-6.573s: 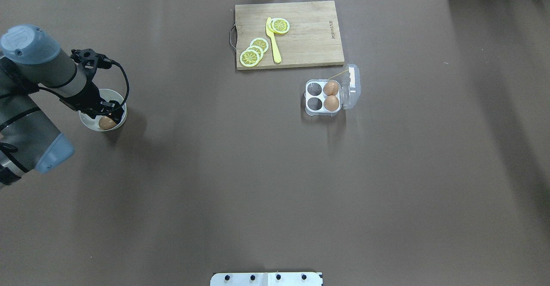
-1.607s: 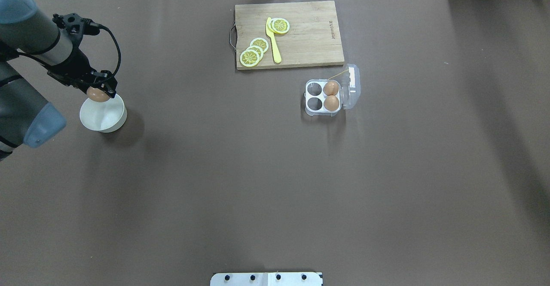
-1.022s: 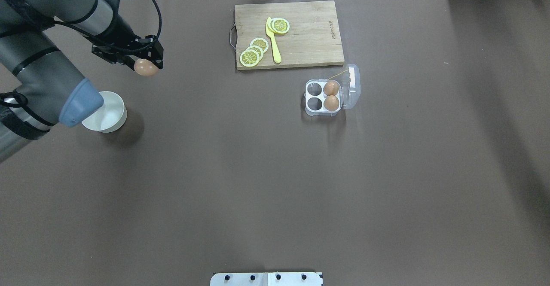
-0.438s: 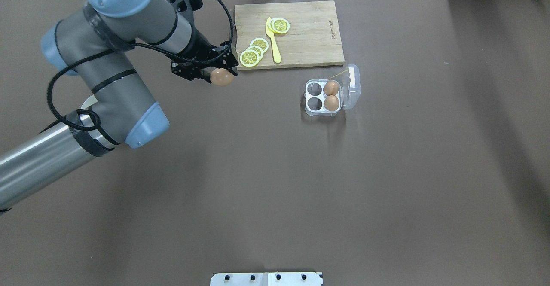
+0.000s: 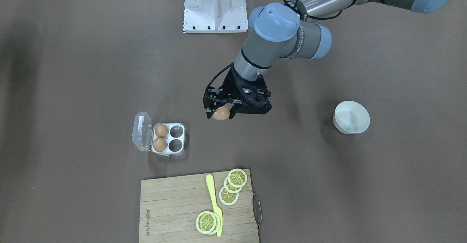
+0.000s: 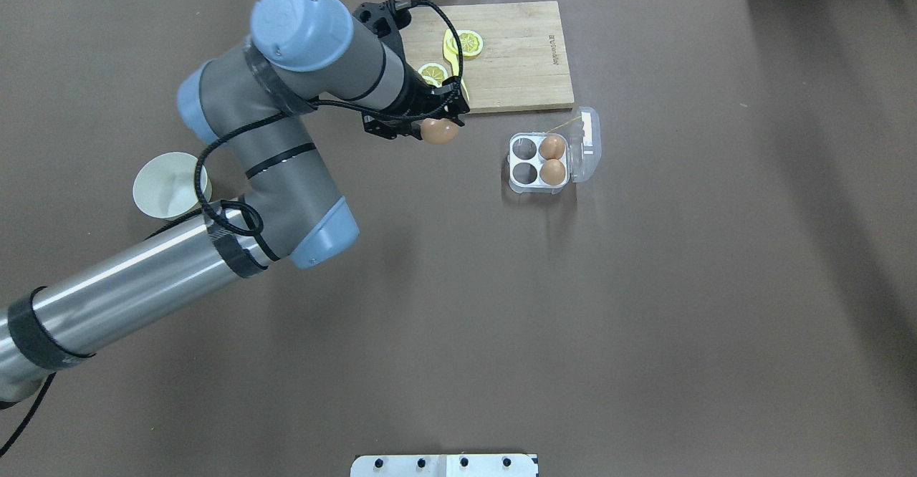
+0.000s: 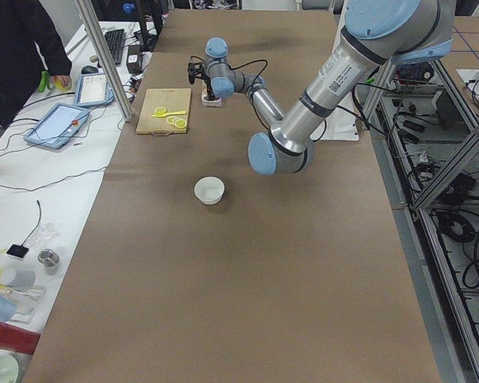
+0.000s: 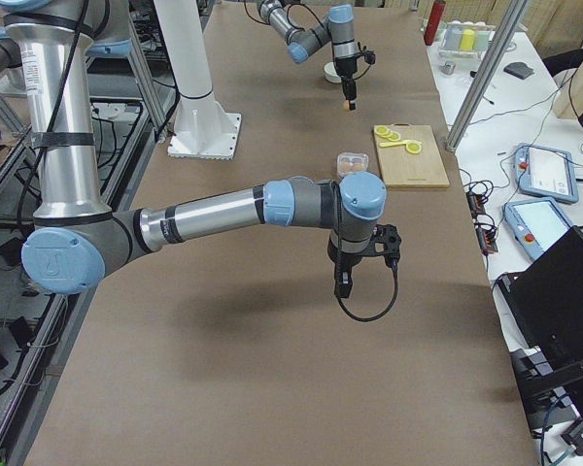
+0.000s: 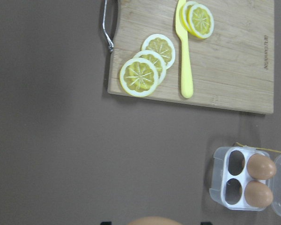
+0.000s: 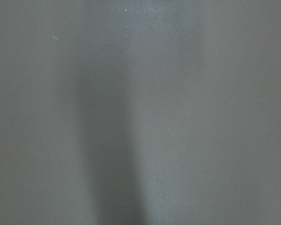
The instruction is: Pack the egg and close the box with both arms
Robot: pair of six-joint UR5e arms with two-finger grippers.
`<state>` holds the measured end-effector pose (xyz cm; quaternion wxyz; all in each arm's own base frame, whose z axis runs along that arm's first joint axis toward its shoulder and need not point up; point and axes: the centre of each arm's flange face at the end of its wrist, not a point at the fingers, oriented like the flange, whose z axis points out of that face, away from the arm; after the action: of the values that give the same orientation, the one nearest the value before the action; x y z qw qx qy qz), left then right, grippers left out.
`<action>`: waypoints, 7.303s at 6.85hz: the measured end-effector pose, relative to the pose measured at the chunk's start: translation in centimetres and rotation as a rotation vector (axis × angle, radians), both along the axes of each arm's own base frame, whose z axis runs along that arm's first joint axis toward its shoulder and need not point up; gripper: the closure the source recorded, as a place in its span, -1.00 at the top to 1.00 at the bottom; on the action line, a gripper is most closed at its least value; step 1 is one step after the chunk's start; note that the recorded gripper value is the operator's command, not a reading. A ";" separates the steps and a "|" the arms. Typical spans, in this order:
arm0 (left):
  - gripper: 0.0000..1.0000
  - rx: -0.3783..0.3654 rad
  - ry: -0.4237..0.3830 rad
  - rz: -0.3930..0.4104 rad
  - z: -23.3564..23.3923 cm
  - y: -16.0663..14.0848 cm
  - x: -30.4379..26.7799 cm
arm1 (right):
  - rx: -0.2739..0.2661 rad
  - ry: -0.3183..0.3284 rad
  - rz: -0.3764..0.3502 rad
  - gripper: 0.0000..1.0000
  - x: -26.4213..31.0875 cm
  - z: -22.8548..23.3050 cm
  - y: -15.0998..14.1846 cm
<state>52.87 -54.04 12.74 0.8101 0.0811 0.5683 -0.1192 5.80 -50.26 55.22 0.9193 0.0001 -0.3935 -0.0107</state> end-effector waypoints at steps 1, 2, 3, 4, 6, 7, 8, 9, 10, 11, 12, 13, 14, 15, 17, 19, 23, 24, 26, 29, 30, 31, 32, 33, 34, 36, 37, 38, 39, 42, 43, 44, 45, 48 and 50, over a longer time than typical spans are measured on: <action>-0.13 0.021 0.014 -0.031 -1.2 -0.2 2.7 | -0.002 0.001 -0.001 1.00 0.0 0.2 0.0; -0.13 0.036 0.025 -0.049 -2.5 -0.5 4.5 | -0.004 0.002 -0.002 1.00 -0.1 0.3 0.1; -0.13 0.053 0.035 -0.066 -3.4 -0.7 5.9 | -0.002 0.003 -0.006 1.00 -0.3 0.3 0.0; -0.13 0.071 0.041 -0.078 -3.8 -0.8 7.7 | -0.001 0.003 -0.014 1.00 -0.7 0.3 -0.1; -0.13 0.091 0.033 -0.098 -3.7 0.0 10.6 | -0.003 0.002 -0.023 1.00 -1.2 0.3 -0.1; -0.13 0.095 0.024 -0.103 -3.6 0.6 11.7 | -0.004 0.002 -0.026 1.00 -1.4 0.3 -0.3; -0.13 0.097 0.012 -0.105 -3.2 1.5 13.0 | -0.005 0.001 -0.033 1.00 -1.8 0.2 -0.4; -0.13 0.100 0.003 -0.106 -3.0 2.2 13.9 | -0.007 0.000 -0.038 1.00 -2.2 0.2 -0.5; -0.13 0.100 -0.003 -0.109 -2.9 2.4 14.4 | -0.009 0.000 -0.041 1.00 -2.3 0.2 -0.5; -0.13 0.107 -0.009 -0.115 -3.0 2.2 14.9 | -0.010 0.000 -0.045 1.00 -2.5 0.2 -0.6; 0.03 0.118 -0.016 -0.120 -3.2 1.8 15.5 | -0.011 0.002 -0.050 1.00 -2.7 0.3 -0.6; 0.55 0.123 -0.021 -0.124 -3.2 1.6 15.8 | -0.012 0.002 -0.052 1.00 -2.8 0.4 -0.7; 0.94 0.124 -0.025 -0.126 -3.1 1.4 16.0 | -0.013 0.002 -0.053 1.00 -2.8 0.4 -0.7; 0.94 0.125 -0.029 -0.129 -2.9 1.2 15.9 | -0.012 0.002 -0.053 1.00 -2.8 0.4 -0.7; 0.94 0.137 -0.026 -0.120 -2.7 -0.5 14.0 | -0.007 0.001 -0.053 1.00 -2.8 0.1 -0.6; 0.94 0.132 0.005 -0.085 -1.2 -3.0 8.3 | -0.004 -0.007 -0.053 1.00 -2.9 -0.1 -0.6; 0.95 0.025 -0.101 0.004 1.0 -7.1 -4.7 | 0.038 -0.098 -0.054 1.00 -4.1 -1.9 -1.0; 0.95 0.036 -0.158 0.013 3.3 -6.1 -9.5 | 0.050 -0.115 -0.035 1.00 -5.1 -2.6 -1.4; 0.95 0.086 -0.217 0.034 8.9 -3.4 -19.4 | 0.066 -0.146 0.013 0.32 -9.3 -4.4 -2.1; 0.95 0.096 -0.226 0.083 14.6 -3.7 -28.5 | 0.081 -0.227 0.018 -1.00 -20.2 -7.9 -3.7; 0.95 0.102 -0.233 0.087 15.9 -4.1 -30.5 | 0.084 -0.254 0.004 -1.00 -24.3 -9.2 -4.8; 0.95 0.100 -0.230 0.085 16.4 -4.3 -31.9 | 0.082 -0.265 -0.005 -1.00 -28.5 -10.9 -5.5; 0.95 0.098 -0.226 0.083 16.6 -4.4 -32.6 | 0.072 -0.270 -0.002 -1.00 -32.3 -13.1 -5.7; 0.95 0.097 -0.224 0.078 16.6 -4.6 -33.1 | 0.056 -0.277 0.009 -1.00 -35.2 -15.2 -5.5; 0.95 0.096 -0.224 0.073 16.6 -4.7 -33.6 | 0.038 -0.284 0.020 -1.00 -37.2 -16.8 -5.5; 0.95 0.094 -0.224 0.070 16.7 -4.8 -33.7 | 0.015 -0.280 0.024 -1.00 -39.2 -17.4 -5.9; 0.95 0.092 -0.223 0.071 16.7 -4.8 -33.8 | 0.007 -0.275 0.022 -1.00 -40.0 -17.3 -6.3; 0.95 0.090 -0.222 0.073 16.8 -4.8 -33.7 | 0.002 -0.274 0.019 -1.00 -41.0 -17.7 -6.9; 0.95 0.088 -0.222 0.074 16.9 -4.8 -33.7 | -0.002 -0.278 0.015 -1.00 -42.2 -18.6 -7.5; 0.95 0.077 -0.228 0.075 17.9 -5.0 -33.8 | 0.009 -0.316 -0.004 -1.00 -45.9 -23.7 -8.2; 0.95 0.075 -0.231 0.076 18.3 -5.1 -33.8 | -0.003 -0.332 0.001 -1.00 -48.1 -26.3 -8.0; 0.95 0.077 -0.234 0.077 18.4 -5.2 -33.8 | -0.018 -0.346 0.023 -0.68 -50.6 -29.2 -7.2; 0.95 0.076 -0.236 0.078 18.7 -5.3 -33.8 | -0.036 -0.368 0.053 0.98 -52.2 -32.1 -6.6; 0.95 0.062 -0.245 0.072 19.9 -4.9 -34.5 | -0.043 -0.435 0.097 1.00 -51.4 -37.9 -4.8; 0.95 0.068 -0.303 0.046 23.2 -4.3 -37.4 | -0.025 -0.351 0.169 1.00 -43.7 -36.5 -5.7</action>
<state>15.49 -58.29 35.99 0.8857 0.1126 0.4452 -0.0679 -37.87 -56.01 18.68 0.8342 0.0234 -0.5463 0.0719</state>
